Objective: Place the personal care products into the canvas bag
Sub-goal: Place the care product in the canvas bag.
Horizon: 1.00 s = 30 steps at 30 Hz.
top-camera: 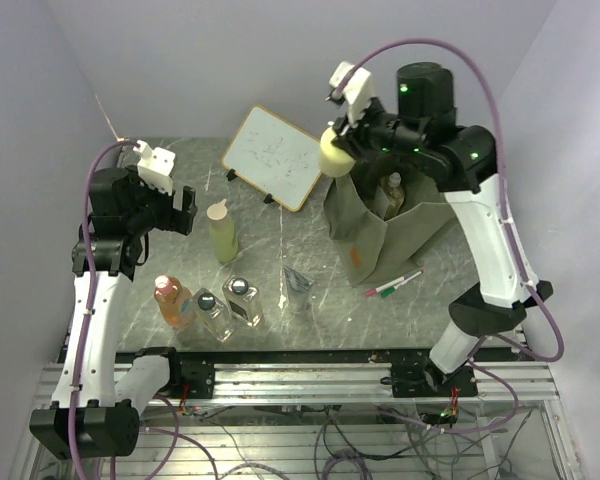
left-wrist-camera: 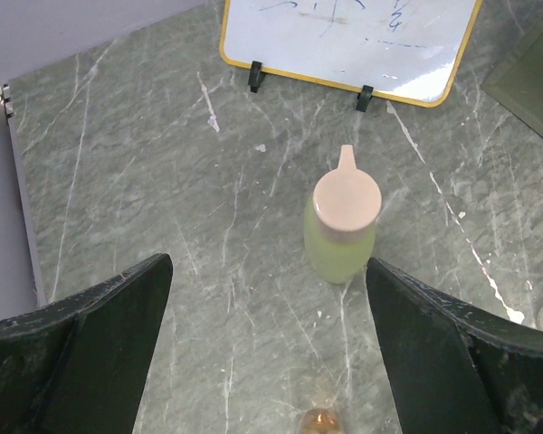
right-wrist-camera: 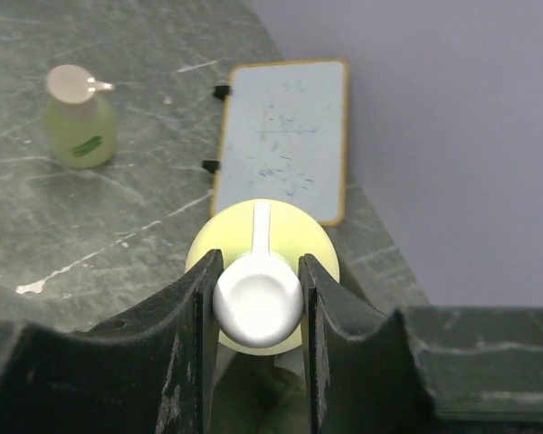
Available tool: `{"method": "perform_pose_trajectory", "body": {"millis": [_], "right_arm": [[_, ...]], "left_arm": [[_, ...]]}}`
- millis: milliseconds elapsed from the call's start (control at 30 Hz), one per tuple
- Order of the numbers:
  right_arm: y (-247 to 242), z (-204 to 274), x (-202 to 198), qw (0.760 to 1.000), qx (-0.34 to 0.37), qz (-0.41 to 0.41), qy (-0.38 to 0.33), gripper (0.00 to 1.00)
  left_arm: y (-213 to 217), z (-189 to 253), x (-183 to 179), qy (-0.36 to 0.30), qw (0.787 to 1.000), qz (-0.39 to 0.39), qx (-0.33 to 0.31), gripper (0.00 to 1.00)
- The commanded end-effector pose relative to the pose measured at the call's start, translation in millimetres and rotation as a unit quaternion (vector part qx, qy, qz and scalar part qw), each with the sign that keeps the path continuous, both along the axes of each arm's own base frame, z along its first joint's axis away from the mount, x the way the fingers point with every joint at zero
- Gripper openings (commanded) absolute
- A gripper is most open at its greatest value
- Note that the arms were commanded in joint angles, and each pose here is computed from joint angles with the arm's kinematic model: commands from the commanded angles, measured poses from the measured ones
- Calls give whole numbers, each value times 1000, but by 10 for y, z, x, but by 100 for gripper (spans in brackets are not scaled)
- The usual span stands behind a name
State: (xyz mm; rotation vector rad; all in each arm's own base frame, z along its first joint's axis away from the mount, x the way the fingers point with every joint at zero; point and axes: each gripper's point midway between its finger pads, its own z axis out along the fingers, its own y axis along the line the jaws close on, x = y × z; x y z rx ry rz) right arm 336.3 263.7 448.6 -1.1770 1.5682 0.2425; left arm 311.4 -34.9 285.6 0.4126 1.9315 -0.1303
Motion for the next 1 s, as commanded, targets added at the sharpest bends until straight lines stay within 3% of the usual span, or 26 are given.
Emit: {"method": "perform_pose_trajectory", "body": {"millis": [0,233,467,967], "right_arm": [[-536,950,-110,988,85,-48,-120,0],[-1094,944,-15,981,83,-121,-130,0],[-1392,550,204,981,81,-156,-81,0],[-1111,-617,494,989,90,-101,56,0]], "left_arm": [[-83,3,26,-6,1000,-17,8,99],[-202,-43,28,-4,999,-34,16,99],[-227,-55,22,-6,999,-38,17,99],[-238,-76,-13,-8,999,-43,18,99]]}}
